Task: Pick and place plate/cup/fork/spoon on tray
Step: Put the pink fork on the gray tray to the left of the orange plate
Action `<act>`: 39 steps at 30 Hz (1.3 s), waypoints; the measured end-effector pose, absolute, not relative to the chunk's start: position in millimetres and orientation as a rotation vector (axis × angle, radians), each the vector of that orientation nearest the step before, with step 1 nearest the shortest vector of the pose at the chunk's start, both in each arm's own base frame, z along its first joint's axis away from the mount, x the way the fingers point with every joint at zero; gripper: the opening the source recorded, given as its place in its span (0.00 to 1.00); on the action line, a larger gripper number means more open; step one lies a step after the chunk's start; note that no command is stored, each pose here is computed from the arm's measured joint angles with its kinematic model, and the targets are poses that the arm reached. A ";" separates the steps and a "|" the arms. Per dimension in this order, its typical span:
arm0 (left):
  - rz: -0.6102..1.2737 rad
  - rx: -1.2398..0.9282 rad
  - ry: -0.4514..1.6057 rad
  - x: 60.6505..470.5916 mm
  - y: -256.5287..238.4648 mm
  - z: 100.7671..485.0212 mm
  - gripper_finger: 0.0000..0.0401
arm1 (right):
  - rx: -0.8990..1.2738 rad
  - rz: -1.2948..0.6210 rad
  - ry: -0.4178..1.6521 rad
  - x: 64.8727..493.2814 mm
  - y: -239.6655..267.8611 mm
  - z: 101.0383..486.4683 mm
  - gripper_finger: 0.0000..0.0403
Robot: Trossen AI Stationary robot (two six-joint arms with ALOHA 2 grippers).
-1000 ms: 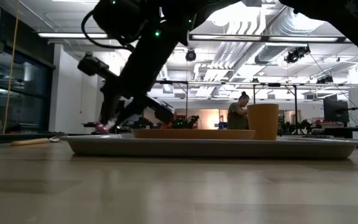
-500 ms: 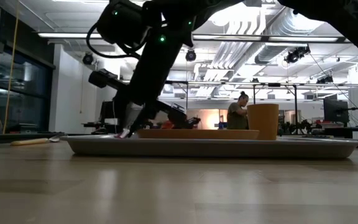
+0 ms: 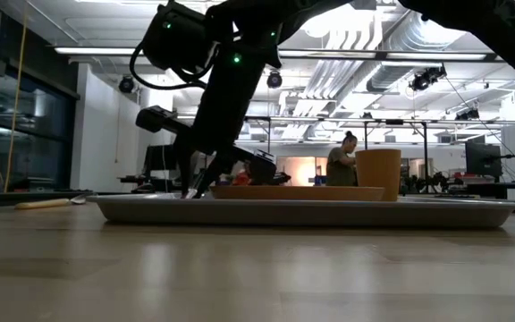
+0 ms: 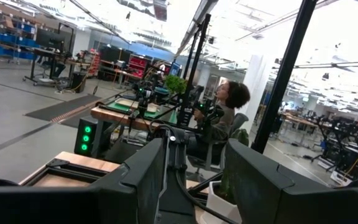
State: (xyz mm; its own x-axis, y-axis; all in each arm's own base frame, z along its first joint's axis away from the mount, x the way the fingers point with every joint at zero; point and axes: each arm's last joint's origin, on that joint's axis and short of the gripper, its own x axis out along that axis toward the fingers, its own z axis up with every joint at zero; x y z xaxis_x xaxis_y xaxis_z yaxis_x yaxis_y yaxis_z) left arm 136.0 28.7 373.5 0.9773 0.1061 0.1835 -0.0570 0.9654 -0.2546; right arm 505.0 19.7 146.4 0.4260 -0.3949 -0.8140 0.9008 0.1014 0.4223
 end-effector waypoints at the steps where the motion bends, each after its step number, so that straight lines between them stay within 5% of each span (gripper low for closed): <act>1: 0.083 -0.251 -0.198 136.0 28.7 373.5 0.40 | 1.075 -1.043 0.586 505.1 19.2 146.4 0.12; 29: 0.083 -0.251 -0.197 136.0 28.7 373.4 0.40 | 1.123 -1.037 0.572 508.5 13.4 148.6 0.24; 39: 0.083 -0.251 -0.197 136.0 28.7 373.5 0.40 | 0.864 -0.875 0.576 523.0 7.2 190.9 0.17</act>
